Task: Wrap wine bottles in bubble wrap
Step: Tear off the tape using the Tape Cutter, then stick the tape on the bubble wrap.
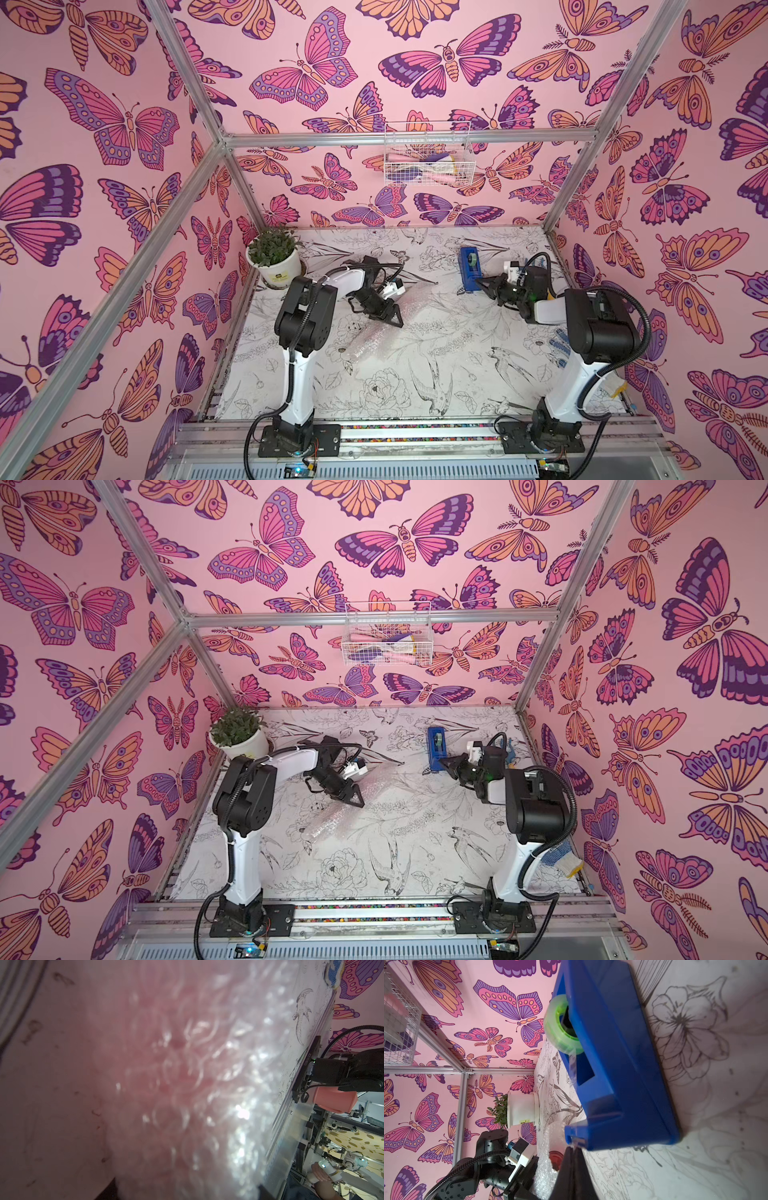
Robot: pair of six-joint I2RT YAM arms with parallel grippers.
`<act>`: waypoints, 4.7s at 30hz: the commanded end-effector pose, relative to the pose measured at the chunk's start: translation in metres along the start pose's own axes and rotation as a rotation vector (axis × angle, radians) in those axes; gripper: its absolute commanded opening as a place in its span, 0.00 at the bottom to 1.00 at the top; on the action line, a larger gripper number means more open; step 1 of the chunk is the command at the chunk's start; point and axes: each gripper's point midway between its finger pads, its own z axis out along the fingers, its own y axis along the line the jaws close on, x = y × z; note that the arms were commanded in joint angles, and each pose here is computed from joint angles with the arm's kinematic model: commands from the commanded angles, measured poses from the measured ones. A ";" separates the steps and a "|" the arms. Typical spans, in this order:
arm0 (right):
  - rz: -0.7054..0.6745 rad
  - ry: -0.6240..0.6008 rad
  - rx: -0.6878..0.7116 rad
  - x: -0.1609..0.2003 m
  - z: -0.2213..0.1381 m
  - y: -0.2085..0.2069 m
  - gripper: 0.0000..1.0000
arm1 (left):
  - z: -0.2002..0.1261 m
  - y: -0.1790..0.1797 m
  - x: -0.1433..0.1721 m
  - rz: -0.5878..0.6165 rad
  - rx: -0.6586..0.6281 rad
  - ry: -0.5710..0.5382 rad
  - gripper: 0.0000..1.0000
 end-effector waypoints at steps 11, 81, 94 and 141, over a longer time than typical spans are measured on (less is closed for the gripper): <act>-0.062 -0.006 -0.022 -0.021 -0.004 0.033 0.00 | 0.033 0.054 0.094 -0.235 -0.163 0.343 0.16; 0.011 0.188 0.341 0.061 -0.051 -0.031 0.00 | 0.034 0.056 0.093 -0.232 -0.164 0.354 0.16; 0.030 0.106 0.595 0.039 -0.053 -0.086 0.00 | 0.034 0.057 0.094 -0.234 -0.169 0.359 0.16; -0.524 0.610 -0.203 0.212 0.044 0.107 0.00 | 0.035 0.042 0.095 -0.238 -0.070 0.380 0.16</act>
